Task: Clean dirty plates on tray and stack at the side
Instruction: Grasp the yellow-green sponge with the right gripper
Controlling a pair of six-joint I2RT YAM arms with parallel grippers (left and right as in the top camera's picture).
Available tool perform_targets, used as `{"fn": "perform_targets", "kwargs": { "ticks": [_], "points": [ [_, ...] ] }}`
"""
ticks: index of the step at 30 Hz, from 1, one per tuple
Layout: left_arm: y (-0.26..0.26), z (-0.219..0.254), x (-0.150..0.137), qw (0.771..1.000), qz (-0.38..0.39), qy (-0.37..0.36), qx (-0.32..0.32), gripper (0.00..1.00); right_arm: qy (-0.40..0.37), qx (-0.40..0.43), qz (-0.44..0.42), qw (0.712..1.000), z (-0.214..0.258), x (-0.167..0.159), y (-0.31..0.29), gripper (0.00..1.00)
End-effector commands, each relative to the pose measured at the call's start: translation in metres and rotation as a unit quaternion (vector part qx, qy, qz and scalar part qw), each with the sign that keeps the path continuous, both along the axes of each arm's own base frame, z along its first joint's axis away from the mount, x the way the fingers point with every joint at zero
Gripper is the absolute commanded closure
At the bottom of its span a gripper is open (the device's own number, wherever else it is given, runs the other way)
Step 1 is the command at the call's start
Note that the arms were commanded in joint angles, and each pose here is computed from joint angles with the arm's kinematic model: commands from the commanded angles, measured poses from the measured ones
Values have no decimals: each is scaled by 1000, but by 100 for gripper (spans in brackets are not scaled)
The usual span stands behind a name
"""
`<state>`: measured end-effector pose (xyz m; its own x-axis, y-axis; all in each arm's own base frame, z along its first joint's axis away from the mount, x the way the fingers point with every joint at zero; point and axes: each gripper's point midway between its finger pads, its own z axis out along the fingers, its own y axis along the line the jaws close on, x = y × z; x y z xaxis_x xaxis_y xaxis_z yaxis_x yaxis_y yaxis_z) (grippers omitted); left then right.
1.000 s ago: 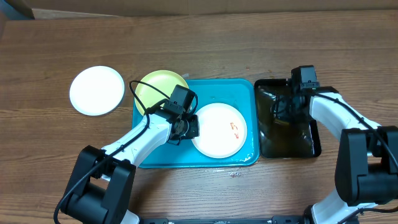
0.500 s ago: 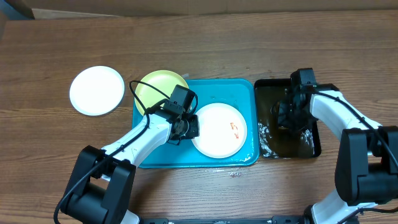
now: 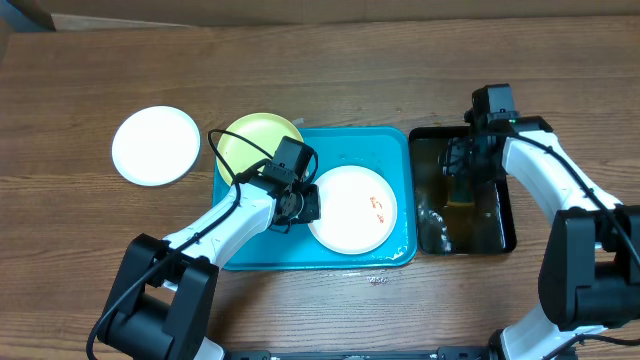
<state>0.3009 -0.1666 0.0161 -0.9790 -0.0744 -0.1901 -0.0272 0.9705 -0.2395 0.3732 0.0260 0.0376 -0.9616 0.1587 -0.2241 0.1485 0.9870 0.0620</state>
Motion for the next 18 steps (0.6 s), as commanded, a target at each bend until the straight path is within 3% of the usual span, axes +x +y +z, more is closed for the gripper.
{"fn": "perform_targets", "kwargs": {
  "ticks": [1, 7, 10, 12, 15, 18],
  "points": [
    [-6, 2, 4, 1000, -15, -5, -3, 83, 7, -10, 12, 1000, -12, -9, 3, 38],
    [-6, 2, 4, 1000, -15, -5, -3, 82, 0, -20, 15, 1000, -33, -17, 2, 40],
    [-6, 2, 4, 1000, -15, -5, -3, 82, -7, -23, 14, 1000, -39, -18, 1, 63],
    [-6, 2, 4, 1000, -15, -5, -3, 82, -15, -23, 14, 1000, -38, -14, 1, 62],
    [-6, 2, 4, 1000, -14, -5, -3, 79, -32, -22, 13, 999, -28, -2, 2, 48],
    [-6, 2, 4, 1000, -15, -5, -3, 78, -54, -20, 14, 998, -15, 14, 4, 46]
  ]
}}
